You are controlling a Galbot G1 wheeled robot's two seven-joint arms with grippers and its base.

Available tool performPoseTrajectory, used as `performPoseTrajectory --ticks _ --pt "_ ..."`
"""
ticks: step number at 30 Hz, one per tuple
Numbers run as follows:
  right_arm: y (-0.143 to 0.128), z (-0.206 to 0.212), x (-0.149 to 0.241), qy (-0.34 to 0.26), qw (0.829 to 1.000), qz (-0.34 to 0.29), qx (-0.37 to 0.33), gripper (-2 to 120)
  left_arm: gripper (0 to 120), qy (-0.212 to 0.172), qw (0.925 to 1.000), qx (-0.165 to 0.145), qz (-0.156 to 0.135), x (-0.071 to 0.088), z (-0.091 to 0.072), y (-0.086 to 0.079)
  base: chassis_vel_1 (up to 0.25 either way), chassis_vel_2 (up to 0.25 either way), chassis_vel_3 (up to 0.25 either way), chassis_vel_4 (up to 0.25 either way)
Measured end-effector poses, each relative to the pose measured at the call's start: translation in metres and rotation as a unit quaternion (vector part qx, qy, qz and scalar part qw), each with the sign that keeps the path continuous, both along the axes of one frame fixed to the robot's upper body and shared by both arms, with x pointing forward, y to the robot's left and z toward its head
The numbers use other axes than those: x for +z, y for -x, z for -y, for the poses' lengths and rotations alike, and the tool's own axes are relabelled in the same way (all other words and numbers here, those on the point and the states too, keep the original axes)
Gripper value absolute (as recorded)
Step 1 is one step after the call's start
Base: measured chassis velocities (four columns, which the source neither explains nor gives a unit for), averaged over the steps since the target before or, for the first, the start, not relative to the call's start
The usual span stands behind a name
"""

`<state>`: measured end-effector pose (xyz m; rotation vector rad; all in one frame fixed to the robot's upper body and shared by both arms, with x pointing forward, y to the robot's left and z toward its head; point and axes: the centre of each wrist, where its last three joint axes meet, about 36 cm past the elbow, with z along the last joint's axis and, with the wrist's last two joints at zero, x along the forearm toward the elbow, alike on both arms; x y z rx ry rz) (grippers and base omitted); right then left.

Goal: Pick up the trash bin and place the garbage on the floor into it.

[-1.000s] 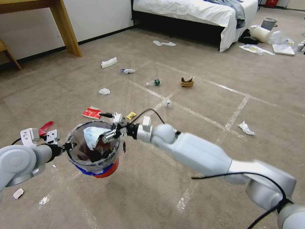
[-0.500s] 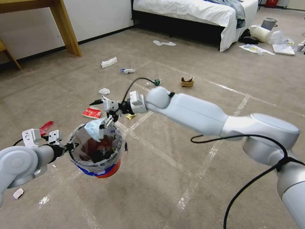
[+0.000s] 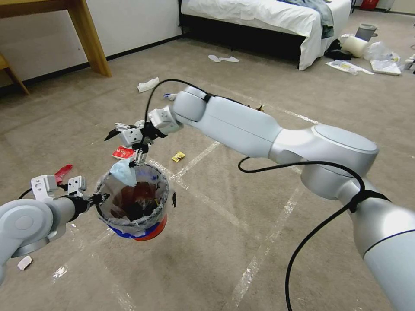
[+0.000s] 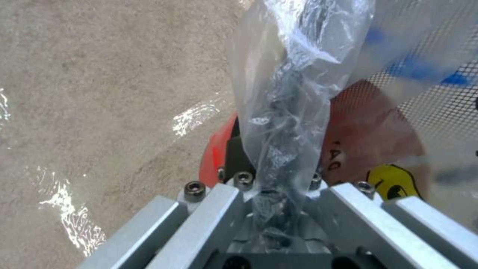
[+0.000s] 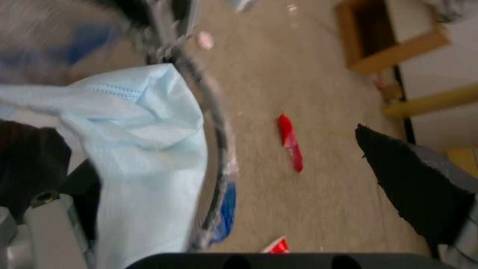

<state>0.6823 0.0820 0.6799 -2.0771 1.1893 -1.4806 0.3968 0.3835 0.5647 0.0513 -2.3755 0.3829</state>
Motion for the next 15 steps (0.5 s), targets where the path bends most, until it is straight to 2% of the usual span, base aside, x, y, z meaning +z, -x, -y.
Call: performPoseTrajectory --ticks 2,7,15 --pt "-0.012 0.007 0.012 0.038 0.998 0.043 0.016 100 0 -0.001 1.0000 0.000 0.001 0.001 0.000 0.000 0.000 0.000 0.000 0.000" --pt "-0.022 0.017 0.027 0.085 0.994 0.071 0.023 100 0 -0.001 1.0000 0.000 0.003 0.002 0.002 0.002 0.000 0.000 0.000 0.000" --pt "-0.015 0.010 0.003 0.052 0.998 0.024 0.026 100 0 -0.001 1.0000 0.002 0.005 0.004 0.002 0.004 0.000 0.000 0.000 0.000"
